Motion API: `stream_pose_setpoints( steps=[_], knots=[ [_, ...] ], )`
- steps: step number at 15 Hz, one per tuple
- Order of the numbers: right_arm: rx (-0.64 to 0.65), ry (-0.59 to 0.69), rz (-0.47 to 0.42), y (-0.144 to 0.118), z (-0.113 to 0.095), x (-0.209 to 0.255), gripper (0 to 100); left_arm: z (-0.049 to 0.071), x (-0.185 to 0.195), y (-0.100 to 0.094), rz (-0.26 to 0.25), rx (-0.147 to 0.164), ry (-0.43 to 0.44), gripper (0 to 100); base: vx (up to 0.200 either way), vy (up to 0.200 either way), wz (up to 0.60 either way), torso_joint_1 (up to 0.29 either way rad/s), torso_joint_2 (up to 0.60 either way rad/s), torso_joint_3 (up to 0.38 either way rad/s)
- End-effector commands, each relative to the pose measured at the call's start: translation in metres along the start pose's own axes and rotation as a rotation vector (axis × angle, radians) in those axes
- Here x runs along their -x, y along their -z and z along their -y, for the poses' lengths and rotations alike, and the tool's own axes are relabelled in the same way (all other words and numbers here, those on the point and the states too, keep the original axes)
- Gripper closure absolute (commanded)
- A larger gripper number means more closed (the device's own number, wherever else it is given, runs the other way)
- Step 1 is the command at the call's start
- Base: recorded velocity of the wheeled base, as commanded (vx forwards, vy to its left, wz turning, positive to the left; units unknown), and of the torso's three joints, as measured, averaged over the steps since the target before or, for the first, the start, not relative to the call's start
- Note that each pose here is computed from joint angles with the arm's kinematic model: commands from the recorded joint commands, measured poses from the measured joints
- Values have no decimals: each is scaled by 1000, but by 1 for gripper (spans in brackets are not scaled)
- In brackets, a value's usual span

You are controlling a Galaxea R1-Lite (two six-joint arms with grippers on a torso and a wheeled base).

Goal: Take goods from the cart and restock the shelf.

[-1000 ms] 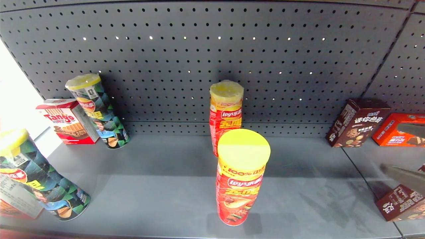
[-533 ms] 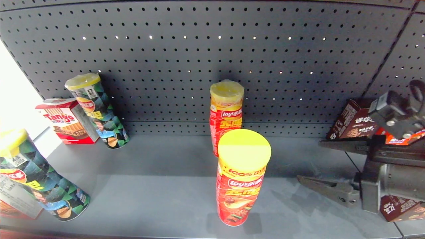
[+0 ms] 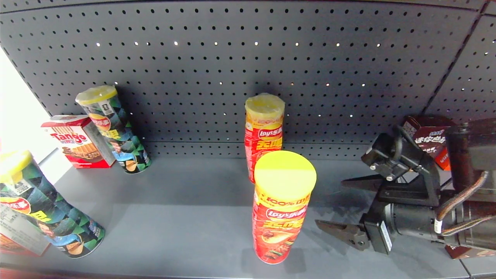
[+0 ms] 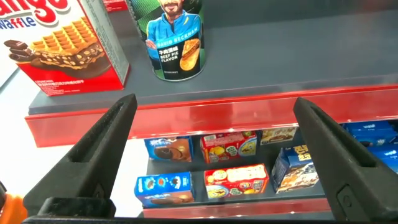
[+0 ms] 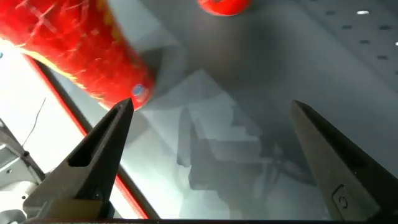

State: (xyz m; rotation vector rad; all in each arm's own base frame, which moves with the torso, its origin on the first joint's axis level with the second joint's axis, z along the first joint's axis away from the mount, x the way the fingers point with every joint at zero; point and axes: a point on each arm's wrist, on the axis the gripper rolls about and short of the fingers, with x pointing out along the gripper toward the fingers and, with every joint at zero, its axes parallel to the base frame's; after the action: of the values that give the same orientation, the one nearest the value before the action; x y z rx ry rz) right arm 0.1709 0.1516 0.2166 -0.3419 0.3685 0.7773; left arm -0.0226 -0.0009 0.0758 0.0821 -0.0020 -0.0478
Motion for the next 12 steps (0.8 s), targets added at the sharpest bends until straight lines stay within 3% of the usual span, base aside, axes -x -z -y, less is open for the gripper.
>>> stream_pose_setpoints(
  steps=[1, 12],
  knots=[
    [8, -22, -24, 2, -5, -14, 0, 0, 0, 0, -2, -1, 0, 0, 0, 0, 0, 0, 0, 0],
    [30, -60, -29, -3, -15, -34, 0, 0, 0, 0, -2, 1, -2, 0, 0, 0, 0, 0, 0, 0]
  ],
)
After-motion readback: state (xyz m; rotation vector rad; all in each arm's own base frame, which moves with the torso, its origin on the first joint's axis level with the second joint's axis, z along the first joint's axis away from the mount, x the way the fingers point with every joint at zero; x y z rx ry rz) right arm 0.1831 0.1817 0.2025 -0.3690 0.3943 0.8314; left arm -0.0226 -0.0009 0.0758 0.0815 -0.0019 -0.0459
